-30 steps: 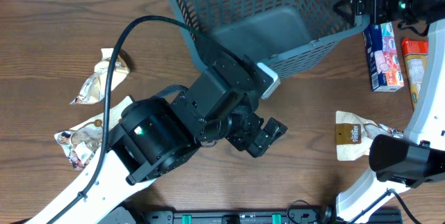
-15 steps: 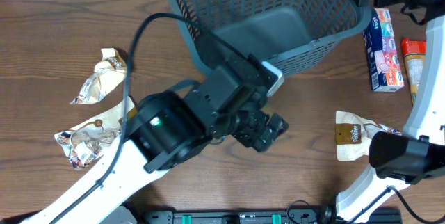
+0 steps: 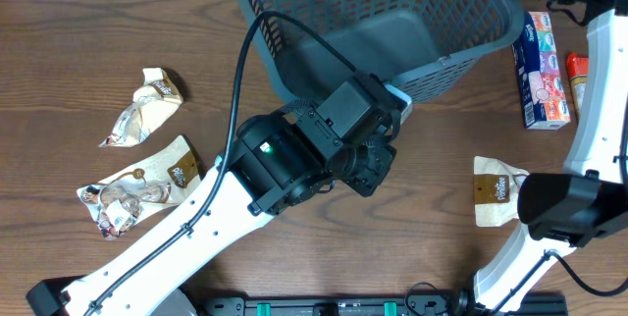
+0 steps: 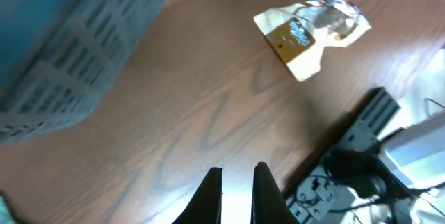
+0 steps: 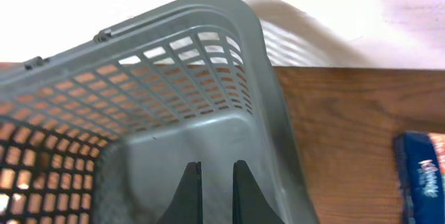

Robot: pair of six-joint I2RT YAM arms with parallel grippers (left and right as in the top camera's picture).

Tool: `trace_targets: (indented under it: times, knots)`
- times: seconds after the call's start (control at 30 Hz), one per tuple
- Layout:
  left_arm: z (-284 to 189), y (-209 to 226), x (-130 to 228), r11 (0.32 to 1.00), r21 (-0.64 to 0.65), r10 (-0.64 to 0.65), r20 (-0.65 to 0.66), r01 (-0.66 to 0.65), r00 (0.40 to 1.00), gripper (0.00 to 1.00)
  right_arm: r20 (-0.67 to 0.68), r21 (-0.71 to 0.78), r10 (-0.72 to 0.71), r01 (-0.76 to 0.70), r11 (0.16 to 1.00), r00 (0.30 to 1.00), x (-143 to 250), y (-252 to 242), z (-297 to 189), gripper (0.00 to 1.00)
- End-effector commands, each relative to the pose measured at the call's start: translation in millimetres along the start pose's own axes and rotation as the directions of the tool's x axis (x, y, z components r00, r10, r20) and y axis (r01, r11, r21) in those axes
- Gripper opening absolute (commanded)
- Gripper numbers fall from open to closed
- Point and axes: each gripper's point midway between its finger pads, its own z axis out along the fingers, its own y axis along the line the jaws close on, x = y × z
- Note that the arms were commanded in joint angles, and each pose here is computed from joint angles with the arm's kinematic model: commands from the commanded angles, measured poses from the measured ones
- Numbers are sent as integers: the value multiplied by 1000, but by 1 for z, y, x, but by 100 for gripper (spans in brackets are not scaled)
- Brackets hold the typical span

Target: Pack container

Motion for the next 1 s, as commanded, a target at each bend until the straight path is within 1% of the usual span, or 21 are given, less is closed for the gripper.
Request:
trace_targets:
  times: [0.0, 0.17, 0.23, 0.27, 0.4, 0.57, 0.7, 0.83, 0.97]
  knots:
    - [-1, 12, -5, 997, -76, -10, 26, 12, 1000, 6, -9, -53, 61, -62, 997, 998, 0, 19, 5, 1]
    - [10, 15, -4, 996, -86, -13, 5, 13, 1000, 6, -54, -121, -53, 46, 992, 997, 14, 52, 20, 1]
    - [18, 16, -4, 996, -91, -15, -8, 14, 1000, 6, -84, -147, -137, 124, 981, 987, 25, 67, 26, 1]
    - [23, 17, -4, 995, -94, -17, -14, 16, 1000, 6, -107, -129, -172, 158, 979, 979, 32, 69, 30, 1]
    - [36, 26, -5, 993, -110, -34, -33, 30, 999, 6, -182, 27, -210, 218, 976, 961, 45, 56, 36, 2]
    - [45, 50, -7, 985, -160, -66, -48, 58, 997, 6, -291, -6, -312, 325, 946, 904, 72, 58, 32, 1]
    - [39, 85, -13, 959, -267, -99, -13, 92, 995, 6, -338, 43, -303, 337, 941, 891, 79, 45, 27, 1]
    - [36, 100, -14, 952, -294, -98, -17, 89, 995, 6, -358, 59, -288, 329, 942, 888, 82, 38, 24, 1]
    - [36, 110, -13, 943, -319, -109, -18, 97, 994, 6, -403, 107, -269, 337, 936, 875, 90, 26, 21, 1]
